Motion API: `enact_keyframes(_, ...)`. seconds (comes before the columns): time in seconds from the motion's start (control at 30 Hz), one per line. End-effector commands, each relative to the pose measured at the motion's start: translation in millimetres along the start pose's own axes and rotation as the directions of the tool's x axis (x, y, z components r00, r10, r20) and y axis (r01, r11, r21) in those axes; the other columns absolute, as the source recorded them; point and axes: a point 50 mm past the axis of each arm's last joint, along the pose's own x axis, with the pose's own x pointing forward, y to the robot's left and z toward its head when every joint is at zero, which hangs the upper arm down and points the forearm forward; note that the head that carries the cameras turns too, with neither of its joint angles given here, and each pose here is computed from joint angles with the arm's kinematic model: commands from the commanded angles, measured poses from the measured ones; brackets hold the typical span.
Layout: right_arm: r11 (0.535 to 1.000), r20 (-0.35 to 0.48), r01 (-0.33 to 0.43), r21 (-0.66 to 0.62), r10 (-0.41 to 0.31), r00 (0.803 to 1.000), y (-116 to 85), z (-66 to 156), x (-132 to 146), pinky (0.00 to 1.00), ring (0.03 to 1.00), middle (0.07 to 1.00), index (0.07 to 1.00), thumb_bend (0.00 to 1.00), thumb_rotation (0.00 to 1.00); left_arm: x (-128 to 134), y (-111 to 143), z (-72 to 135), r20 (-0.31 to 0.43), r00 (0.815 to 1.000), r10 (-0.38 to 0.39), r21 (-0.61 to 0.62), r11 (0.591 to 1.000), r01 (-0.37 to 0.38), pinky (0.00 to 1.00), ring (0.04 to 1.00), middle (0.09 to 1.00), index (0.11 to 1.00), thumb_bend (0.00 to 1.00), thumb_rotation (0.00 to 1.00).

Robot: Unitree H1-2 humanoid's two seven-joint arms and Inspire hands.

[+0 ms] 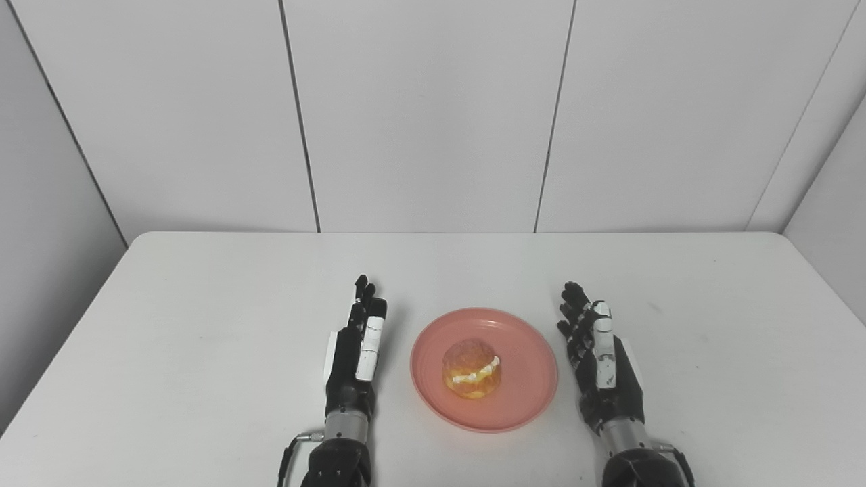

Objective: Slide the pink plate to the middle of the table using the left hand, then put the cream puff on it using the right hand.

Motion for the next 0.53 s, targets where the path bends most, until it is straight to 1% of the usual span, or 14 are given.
enact_keyframes(0.0,1.000,-0.048,0.016,-0.004,-0.017,0.999,-3,-11,-11,1.00,1.000,0.971,0.924,0.89,1.00,-12,11,-19,-0.091,0.996,0.023,0.022,1.000,-0.021,0.98,1.000,0.995,0.997,0.99,0.93)
enact_keyframes(0.2,0.999,-0.046,0.010,-0.044,-0.012,0.999,-4,-7,-13,1.00,1.000,0.986,0.936,0.88,1.00,-16,8,-17,-0.068,0.996,0.060,0.005,0.998,-0.060,0.97,1.000,0.990,0.998,0.99,0.95)
enact_keyframes(0.27,0.999,-0.038,0.015,-0.043,-0.017,0.999,-6,-5,-12,1.00,1.000,0.988,0.937,0.89,1.00,-17,7,-17,-0.067,0.996,0.064,-0.002,0.998,-0.064,0.99,1.000,0.992,1.000,0.98,0.94)
enact_keyframes(0.33,0.999,-0.026,0.020,-0.050,-0.021,0.999,-8,-4,-11,1.00,1.000,0.994,0.944,0.89,1.00,-18,6,-18,-0.066,0.995,0.070,0.000,0.998,-0.070,0.98,1.000,0.990,1.000,0.94,0.95)
enact_keyframes(0.43,0.997,-0.011,0.024,-0.077,-0.025,1.000,-10,-1,-10,1.00,1.000,0.995,0.945,0.88,1.00,-19,5,-18,-0.059,0.995,0.079,0.007,0.997,-0.079,0.97,0.993,0.983,1.000,0.92,0.95)
enact_keyframes(0.5,0.997,-0.006,0.029,-0.069,-0.029,1.000,-10,1,-10,1.00,1.000,0.999,0.944,0.87,1.00,-19,4,-17,-0.059,0.995,0.081,0.004,0.997,-0.081,0.97,0.993,0.984,1.000,0.92,0.95)
